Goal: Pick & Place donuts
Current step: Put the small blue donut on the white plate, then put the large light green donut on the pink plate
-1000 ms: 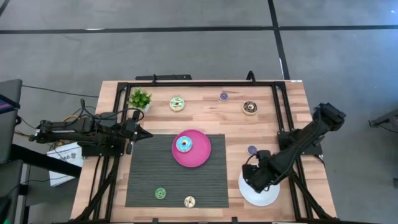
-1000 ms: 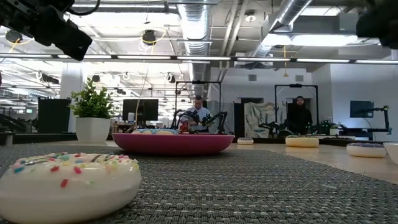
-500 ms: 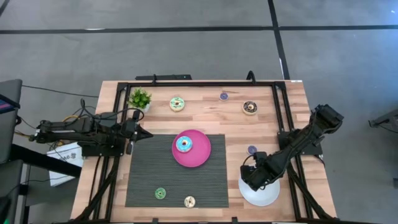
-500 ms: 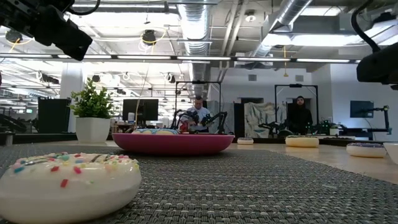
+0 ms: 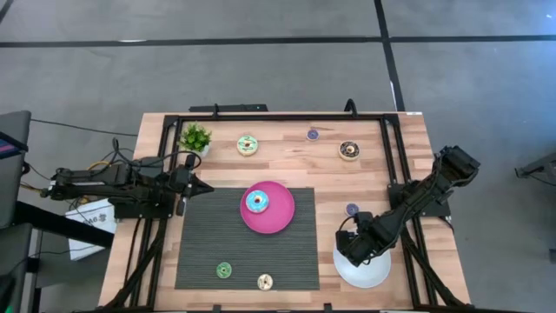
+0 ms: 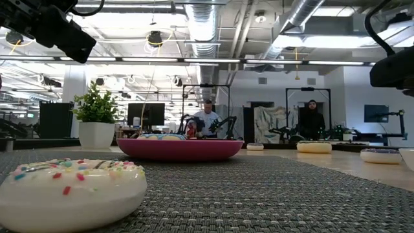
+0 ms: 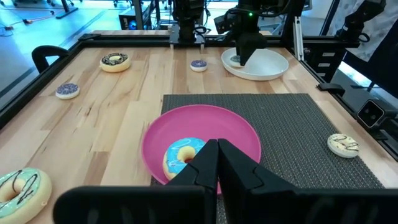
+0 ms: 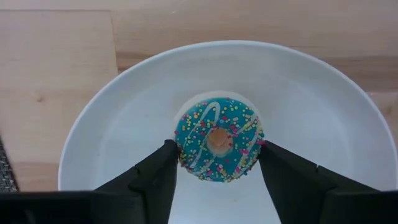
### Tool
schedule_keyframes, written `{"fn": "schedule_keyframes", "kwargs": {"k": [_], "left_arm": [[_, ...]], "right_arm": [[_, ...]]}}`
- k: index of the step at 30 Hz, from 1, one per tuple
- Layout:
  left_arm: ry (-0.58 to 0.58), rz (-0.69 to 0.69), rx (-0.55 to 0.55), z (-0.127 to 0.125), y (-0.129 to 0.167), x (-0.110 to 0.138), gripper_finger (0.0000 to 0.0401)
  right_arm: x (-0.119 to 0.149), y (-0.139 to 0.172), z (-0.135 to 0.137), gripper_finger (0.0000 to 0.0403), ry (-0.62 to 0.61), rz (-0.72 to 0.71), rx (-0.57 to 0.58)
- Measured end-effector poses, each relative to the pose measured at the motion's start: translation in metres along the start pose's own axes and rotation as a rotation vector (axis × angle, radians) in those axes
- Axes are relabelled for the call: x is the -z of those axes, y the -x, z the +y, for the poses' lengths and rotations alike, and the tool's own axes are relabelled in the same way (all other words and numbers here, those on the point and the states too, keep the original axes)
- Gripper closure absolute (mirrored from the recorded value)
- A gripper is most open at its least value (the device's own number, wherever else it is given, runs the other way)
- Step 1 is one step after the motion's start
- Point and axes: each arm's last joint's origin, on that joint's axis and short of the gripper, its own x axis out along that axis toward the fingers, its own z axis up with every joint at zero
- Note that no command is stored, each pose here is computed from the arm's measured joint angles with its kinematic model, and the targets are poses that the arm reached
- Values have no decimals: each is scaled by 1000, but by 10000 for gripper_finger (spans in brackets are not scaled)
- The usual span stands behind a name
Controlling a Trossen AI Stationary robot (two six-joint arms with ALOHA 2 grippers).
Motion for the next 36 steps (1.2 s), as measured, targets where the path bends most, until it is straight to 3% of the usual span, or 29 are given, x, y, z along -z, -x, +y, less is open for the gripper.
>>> {"fn": "schedule_keyframes", "kwargs": {"k": [9, 14, 19, 22, 29, 36], "left_arm": [[0, 0, 0, 0, 0, 0, 401], [18, 0, -7, 0, 0, 0, 401], [72, -3, -9, 0, 0, 0, 401], [126, 7, -9, 0, -2, 0, 401], [215, 102, 11, -2, -22, 2, 401], [158, 156, -34, -19, -45, -26, 401]], "right_arm": [[0, 6, -1, 148, 10, 13, -19], [-6, 39, -7, 147, 28, -29, -89], [-24, 72, -14, 157, 95, -159, -244], [-42, 83, -14, 174, 204, -253, -279], [-94, 90, -8, 225, 509, -345, -227], [-126, 83, -12, 307, 736, -336, -285]]}}
